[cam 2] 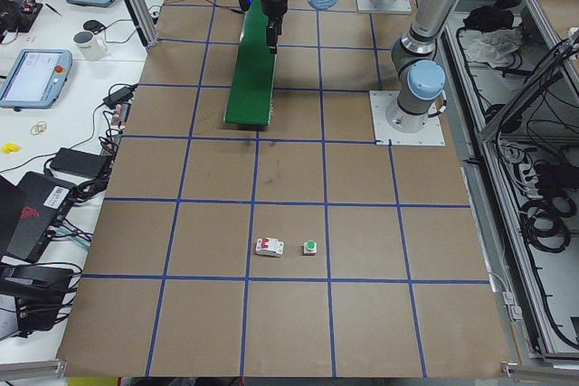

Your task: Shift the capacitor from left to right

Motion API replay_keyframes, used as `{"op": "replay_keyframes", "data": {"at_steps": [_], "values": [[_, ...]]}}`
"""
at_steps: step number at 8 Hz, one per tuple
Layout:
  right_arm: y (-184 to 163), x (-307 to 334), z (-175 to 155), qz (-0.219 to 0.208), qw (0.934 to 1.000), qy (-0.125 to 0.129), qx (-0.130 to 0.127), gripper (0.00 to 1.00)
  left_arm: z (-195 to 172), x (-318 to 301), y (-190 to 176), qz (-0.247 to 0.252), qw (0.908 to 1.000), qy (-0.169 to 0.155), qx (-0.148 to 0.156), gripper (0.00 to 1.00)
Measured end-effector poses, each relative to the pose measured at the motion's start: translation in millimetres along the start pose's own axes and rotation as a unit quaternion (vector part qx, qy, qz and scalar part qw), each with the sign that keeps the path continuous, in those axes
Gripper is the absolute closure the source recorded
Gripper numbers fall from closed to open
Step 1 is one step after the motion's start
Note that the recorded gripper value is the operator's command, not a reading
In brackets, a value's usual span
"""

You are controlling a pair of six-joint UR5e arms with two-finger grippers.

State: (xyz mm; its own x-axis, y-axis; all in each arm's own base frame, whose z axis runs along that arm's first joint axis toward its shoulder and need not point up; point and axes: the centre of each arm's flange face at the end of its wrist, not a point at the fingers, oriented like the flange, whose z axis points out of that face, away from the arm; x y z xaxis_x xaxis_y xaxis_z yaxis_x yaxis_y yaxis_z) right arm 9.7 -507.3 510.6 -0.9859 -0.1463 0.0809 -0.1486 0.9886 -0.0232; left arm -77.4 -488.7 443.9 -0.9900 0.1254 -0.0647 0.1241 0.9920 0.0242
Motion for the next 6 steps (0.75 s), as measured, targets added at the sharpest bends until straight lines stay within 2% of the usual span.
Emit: {"op": "replay_keyframes", "data": {"at_steps": [2, 6], "values": [[-5, -78, -8, 0.023, 0.9997, -0.002, 0.006, 0.00, 1, 0, 0, 0.000, 1.0000, 0.000, -0.001, 0.00], [-6, -107, -8, 0.039, 0.9992, -0.006, 0.007, 0.00, -1, 0, 0, 0.000, 1.0000, 0.000, -0.002, 0.00]]}}
